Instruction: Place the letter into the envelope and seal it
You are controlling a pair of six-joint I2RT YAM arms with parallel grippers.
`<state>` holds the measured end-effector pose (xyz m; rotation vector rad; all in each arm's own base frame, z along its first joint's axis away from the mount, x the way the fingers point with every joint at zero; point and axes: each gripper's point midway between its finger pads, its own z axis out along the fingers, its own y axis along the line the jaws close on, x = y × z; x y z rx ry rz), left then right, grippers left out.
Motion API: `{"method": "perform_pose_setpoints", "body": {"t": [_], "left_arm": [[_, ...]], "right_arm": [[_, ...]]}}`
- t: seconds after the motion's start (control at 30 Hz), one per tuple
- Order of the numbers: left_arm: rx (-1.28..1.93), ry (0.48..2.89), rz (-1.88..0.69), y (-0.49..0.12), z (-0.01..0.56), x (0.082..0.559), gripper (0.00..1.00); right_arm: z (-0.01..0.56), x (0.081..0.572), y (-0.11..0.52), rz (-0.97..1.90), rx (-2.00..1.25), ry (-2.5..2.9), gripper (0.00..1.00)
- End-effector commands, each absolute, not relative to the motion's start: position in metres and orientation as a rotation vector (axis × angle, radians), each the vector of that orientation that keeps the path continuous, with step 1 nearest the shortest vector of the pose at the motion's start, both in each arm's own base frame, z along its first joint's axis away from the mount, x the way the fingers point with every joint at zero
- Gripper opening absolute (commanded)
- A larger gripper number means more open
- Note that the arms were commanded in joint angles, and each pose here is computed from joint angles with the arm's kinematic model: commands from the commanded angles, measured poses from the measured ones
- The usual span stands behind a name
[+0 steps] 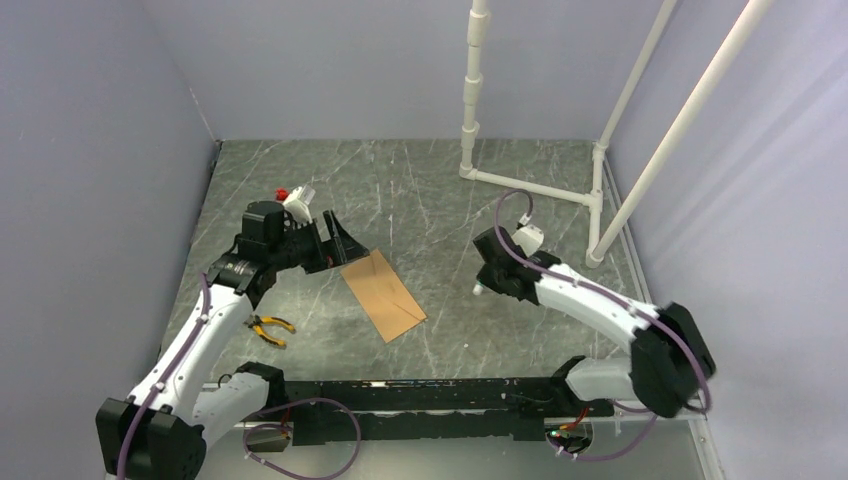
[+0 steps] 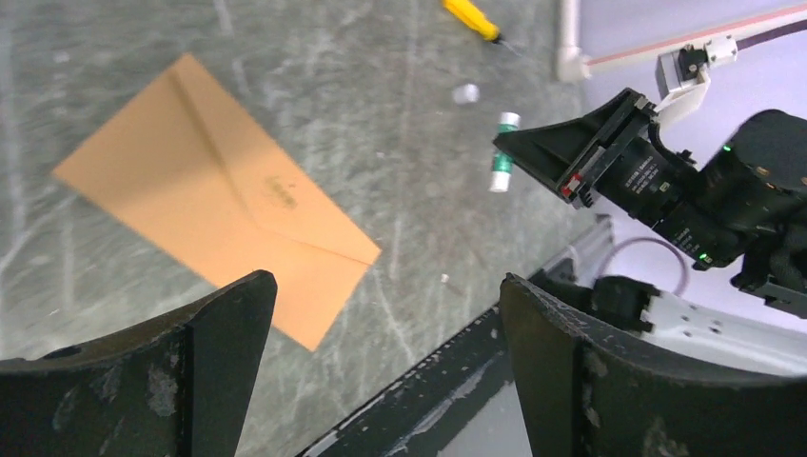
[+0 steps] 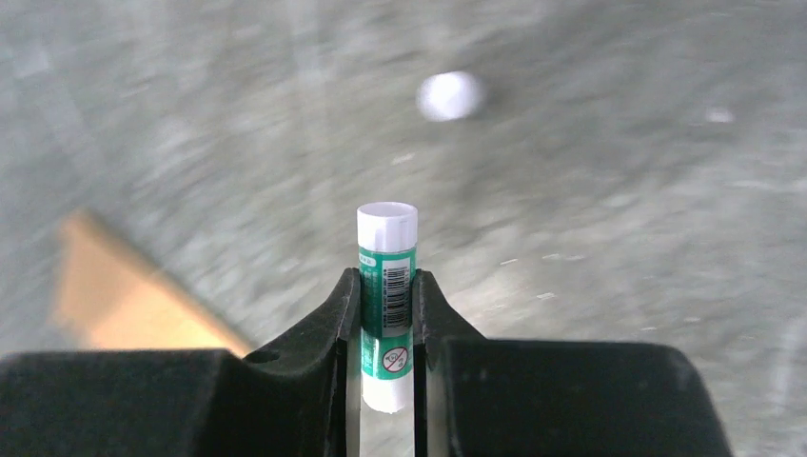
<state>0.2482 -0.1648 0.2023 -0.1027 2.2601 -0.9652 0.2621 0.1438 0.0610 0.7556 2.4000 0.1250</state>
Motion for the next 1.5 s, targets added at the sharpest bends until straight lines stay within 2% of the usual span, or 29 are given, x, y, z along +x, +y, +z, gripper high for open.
{"method": "perform_pose_setpoints", "body": {"t": [0.0, 0.23, 0.47, 0.63, 0.83, 1.03, 1.27, 1.4, 1.47], "left_arm": [[0.086, 2.117, -1.301, -0.203, 0.242, 0.237, 0.93], [0.321, 1.896, -1.568, -0.241, 0.287, 0.211, 0.92], [0.561, 1.755, -1.674, -0.262, 0.314, 0.174, 0.87], [0.536, 1.705, -1.707, -0.265, 0.323, 0.173, 0.76], [0.51, 1.671, -1.696, -0.27, 0.331, 0.178, 0.74], [0.566, 1.671, -1.731, -0.278, 0.33, 0.174, 0.5], [0.564, 1.663, -1.724, -0.279, 0.331, 0.173, 0.36], [0.536, 1.696, -1.706, -0.28, 0.329, 0.18, 0.33], [0.545, 1.695, -1.715, -0.281, 0.33, 0.18, 0.24]], "right_arm": [[0.139, 0.27, 0.216, 0.623, 0.446, 2.243, 0.01], [0.276, 0.237, 0.299, 1.236, -0.028, 1.778, 0.01], [0.345, 0.208, 0.319, 1.49, -0.186, 1.517, 0.01], [0.357, 0.198, 0.325, 1.56, -0.23, 1.467, 0.02], [0.359, 0.191, 0.33, 1.628, -0.228, 1.457, 0.02], [0.357, 0.189, 0.333, 1.661, -0.215, 1.468, 0.02], [0.355, 0.187, 0.331, 1.665, -0.205, 1.469, 0.02], [0.35, 0.19, 0.331, 1.629, -0.212, 1.504, 0.03], [0.348, 0.19, 0.329, 1.614, -0.211, 1.515, 0.03]]}}
